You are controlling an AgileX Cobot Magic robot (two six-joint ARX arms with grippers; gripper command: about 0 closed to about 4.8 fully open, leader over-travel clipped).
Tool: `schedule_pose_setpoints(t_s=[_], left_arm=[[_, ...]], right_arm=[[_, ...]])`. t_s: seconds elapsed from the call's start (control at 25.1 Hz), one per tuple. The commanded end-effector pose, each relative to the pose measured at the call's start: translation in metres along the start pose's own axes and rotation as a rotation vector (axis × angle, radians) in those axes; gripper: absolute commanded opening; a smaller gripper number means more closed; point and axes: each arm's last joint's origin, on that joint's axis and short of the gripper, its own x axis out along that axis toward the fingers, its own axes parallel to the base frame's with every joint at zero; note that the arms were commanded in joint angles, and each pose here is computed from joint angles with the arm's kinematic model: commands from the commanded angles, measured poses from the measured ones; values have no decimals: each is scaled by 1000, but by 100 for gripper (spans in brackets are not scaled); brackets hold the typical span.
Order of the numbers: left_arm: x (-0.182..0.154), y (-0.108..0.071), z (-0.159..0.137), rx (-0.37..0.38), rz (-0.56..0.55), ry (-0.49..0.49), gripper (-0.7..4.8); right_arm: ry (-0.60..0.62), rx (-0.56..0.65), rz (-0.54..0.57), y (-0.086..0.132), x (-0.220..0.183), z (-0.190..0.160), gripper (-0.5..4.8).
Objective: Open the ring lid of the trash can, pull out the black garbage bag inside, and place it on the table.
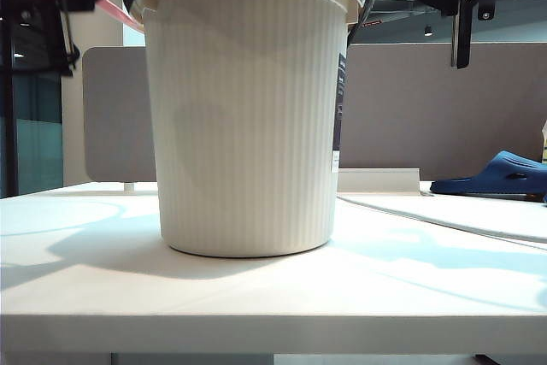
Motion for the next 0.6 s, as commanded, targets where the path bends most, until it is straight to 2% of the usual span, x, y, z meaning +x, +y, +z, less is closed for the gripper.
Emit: schedule_pose_setpoints(t_s=[0.04, 0.6], left_arm=[[-1, -4, 1, 19, 3, 6, -6], [-3, -11, 4, 29, -2, -30, -6]], right_arm=[[-4, -20, 22, 5, 0, 1, -1], [-3, -36, 85, 14, 0, 3, -1]])
